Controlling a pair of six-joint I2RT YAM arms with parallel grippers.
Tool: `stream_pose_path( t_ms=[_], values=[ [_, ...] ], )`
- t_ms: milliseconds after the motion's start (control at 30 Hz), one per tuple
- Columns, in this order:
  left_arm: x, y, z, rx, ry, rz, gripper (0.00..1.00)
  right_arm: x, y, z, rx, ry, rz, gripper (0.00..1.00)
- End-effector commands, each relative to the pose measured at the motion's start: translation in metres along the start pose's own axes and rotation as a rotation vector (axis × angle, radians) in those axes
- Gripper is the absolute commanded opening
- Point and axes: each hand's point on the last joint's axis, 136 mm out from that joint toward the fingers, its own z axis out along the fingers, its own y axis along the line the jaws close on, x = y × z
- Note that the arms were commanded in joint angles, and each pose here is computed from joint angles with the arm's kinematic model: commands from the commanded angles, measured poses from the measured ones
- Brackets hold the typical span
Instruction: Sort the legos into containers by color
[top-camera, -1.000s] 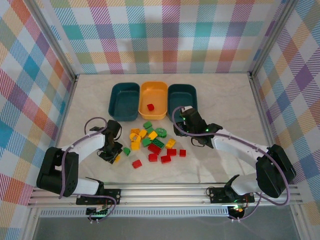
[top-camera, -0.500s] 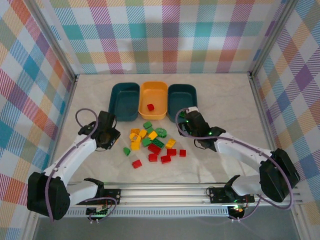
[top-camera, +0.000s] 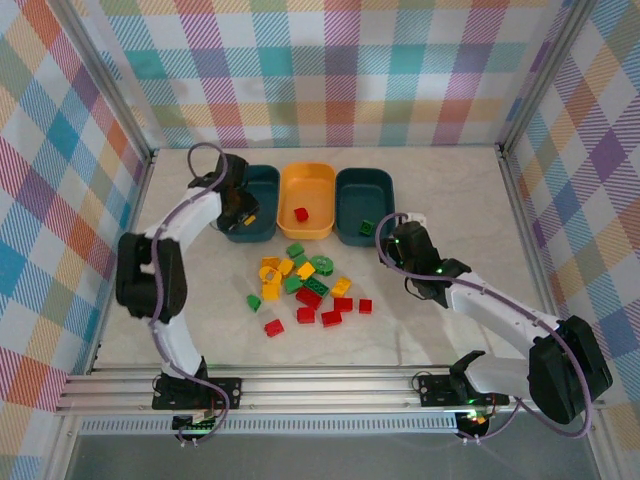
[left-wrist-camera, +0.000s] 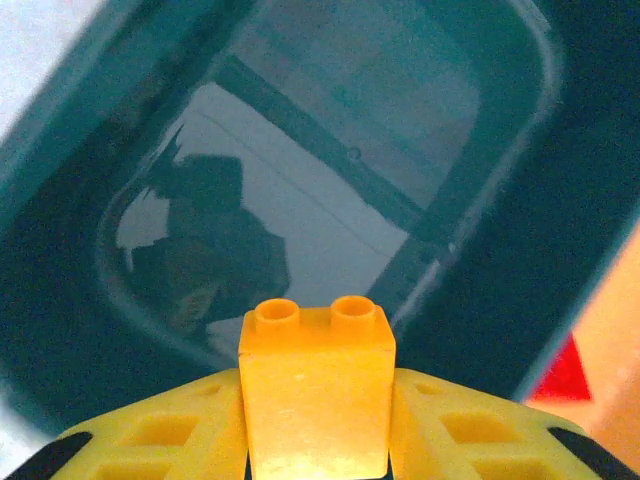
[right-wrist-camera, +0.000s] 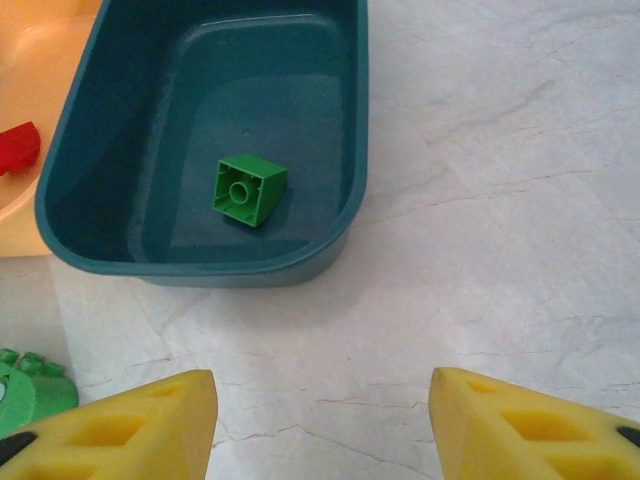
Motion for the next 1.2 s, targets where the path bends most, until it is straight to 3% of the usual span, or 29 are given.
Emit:
stream_pose_path(
  t_ms=[0,167,300,500,633,767,867,1000,1167],
  values=[
    [-0.002,-0.012,0.011,0.016,0.059,0.100,0.41,-0.011,-0.008,-0.002,0.024,-0.055,0.020,0.61],
    [-0.010,-0.012,0.027,-0.042,0.070,0.135,0.47,-0.012,-0.002,0.001,0.006,-0.026,0.010,0.65],
    [-0.017,-0.018,0.026,-0.042,0.062,0.148,0.61,-0.009,0.009,-0.001,-0.043,0.037,0.010,0.67],
    [-0.027,-0.045,-0.028,0.098,-0.003,0.162,0.81,0.004,0.026,-0.014,-0.114,0.139,-0.016,0.67],
    [-0.020,-0.043,-0.070,0.175,-0.060,0.156,0.90,0.029,0.066,-0.015,-0.189,0.233,-0.143,0.61],
    [0.010,-0.016,-0.087,0.231,-0.062,0.075,0.93,0.056,0.119,-0.009,-0.245,0.317,-0.353,0.55],
    [0.043,0.005,-0.090,0.287,-0.024,0.038,0.93,0.067,0.148,0.003,-0.293,0.343,-0.463,0.57],
    [0.088,0.035,-0.094,0.322,0.057,0.039,0.93,0.076,0.158,0.027,-0.279,0.408,-0.641,0.67],
    [0.118,0.074,-0.101,0.265,0.082,0.079,0.94,0.084,0.158,0.044,-0.258,0.441,-0.777,0.70]
  ],
)
